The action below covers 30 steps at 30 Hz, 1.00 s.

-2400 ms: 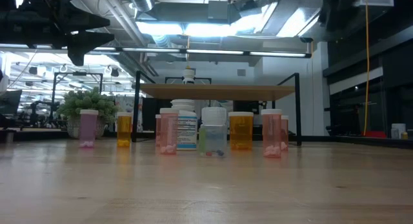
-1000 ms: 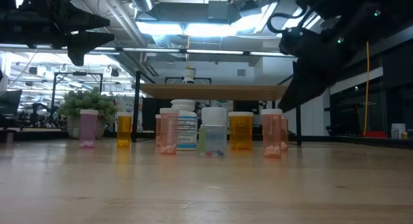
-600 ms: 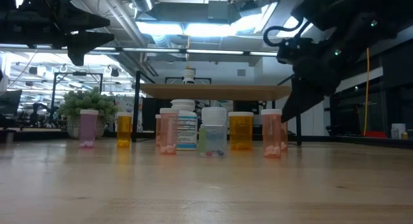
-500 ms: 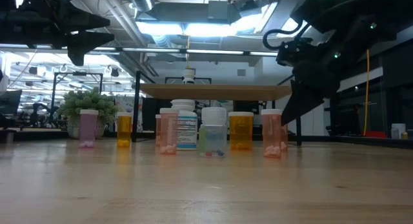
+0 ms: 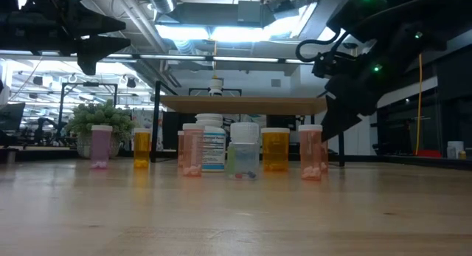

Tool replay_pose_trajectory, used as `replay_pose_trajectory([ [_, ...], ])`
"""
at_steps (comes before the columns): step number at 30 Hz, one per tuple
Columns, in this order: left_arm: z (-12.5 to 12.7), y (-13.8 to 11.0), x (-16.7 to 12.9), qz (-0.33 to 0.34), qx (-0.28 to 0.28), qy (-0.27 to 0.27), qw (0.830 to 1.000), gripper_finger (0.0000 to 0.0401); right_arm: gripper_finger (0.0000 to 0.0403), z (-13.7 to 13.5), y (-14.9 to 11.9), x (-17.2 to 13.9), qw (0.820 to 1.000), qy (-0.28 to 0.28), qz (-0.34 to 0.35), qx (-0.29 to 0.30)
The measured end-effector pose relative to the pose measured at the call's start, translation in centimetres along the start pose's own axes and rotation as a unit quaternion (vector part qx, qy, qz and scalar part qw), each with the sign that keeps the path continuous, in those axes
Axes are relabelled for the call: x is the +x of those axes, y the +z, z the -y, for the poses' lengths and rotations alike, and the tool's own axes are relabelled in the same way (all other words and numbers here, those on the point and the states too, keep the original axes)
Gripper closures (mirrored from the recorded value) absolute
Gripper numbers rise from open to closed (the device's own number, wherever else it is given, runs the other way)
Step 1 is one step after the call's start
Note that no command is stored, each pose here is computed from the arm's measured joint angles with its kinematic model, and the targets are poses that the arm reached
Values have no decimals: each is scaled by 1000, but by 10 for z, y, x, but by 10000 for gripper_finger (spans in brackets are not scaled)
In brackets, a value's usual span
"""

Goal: Pick and place medicine bottles onto shelf by color
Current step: Put the pink pill bottle on the shelf

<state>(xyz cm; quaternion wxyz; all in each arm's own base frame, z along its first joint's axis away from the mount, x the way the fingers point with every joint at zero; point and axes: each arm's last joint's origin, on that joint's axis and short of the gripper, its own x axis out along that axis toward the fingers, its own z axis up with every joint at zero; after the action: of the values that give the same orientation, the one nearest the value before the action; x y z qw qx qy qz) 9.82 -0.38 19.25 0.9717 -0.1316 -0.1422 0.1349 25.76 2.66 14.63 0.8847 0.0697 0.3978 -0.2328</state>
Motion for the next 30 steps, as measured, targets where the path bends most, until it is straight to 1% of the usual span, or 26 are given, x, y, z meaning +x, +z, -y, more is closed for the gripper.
replay_pose_trajectory([
  [3,0,0,0,0,0,0,1000,215,223,1,0,0,1000,1,-1,2],
  [8,0,0,0,0,0,0,1000,215,268,1,0,0,1000,4,-2,5],
  [11,0,0,0,0,0,0,1000,215,287,1,0,0,1000,5,-2,15],
  [14,0,0,0,0,0,0,1000,215,289,0,1,0,1000,6,-1,16],
  [17,0,0,0,0,0,0,1000,215,278,0,4,-2,1000,11,7,19],
  [22,0,0,0,-1,0,0,1000,215,277,-5,29,-15,999,18,29,-6],
  [28,0,-1,0,-3,2,0,1000,215,284,-5,64,-35,998,4,17,-55],
  [30,0,-1,0,-4,5,1,1000,215,283,-2,80,-41,998,-3,19,-58],
])
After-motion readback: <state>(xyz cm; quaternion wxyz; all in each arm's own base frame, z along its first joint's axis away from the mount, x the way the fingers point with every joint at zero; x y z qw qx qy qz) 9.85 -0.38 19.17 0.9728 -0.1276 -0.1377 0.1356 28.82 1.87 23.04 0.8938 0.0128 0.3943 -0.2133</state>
